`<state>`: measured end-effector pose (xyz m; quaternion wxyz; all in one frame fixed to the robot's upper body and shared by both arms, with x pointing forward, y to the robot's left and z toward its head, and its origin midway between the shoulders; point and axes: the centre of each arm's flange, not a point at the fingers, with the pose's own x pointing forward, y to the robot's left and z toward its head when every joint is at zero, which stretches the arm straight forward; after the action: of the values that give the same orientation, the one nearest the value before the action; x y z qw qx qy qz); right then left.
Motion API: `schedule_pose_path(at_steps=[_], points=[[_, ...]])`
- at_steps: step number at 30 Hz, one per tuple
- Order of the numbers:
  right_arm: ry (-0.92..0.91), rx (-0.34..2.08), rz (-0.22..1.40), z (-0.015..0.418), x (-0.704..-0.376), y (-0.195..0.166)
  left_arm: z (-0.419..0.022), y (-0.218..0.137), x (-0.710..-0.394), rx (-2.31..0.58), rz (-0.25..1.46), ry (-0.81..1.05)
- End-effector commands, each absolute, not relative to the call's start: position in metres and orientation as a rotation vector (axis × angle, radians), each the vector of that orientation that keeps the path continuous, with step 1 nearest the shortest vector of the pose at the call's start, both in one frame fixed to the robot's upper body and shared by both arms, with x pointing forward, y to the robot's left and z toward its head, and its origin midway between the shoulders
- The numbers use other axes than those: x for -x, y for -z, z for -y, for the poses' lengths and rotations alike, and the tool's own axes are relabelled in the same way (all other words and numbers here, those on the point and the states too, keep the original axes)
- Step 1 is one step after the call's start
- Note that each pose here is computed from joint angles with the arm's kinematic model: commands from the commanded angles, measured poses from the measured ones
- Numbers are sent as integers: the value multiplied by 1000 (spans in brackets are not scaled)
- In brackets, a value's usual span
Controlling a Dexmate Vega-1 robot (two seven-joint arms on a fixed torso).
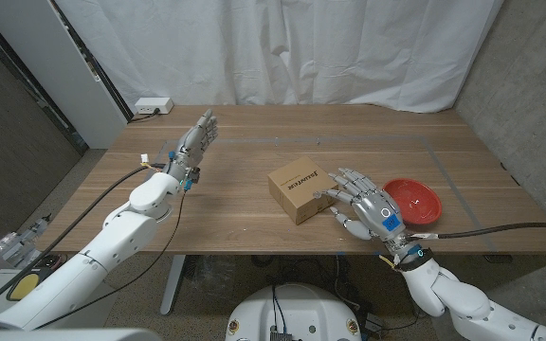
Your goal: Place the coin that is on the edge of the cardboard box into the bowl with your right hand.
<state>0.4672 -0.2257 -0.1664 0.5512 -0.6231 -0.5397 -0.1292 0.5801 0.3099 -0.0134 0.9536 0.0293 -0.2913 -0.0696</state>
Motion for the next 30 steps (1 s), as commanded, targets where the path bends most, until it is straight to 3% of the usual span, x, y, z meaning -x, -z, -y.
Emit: schedule_pose_path(at_steps=[1,30], points=[[312,1460,1293,225,-477,155,-313,13,-582,-49,598,138],[306,1454,1287,222,-472,154,-317,15,-586,-39,594,135]])
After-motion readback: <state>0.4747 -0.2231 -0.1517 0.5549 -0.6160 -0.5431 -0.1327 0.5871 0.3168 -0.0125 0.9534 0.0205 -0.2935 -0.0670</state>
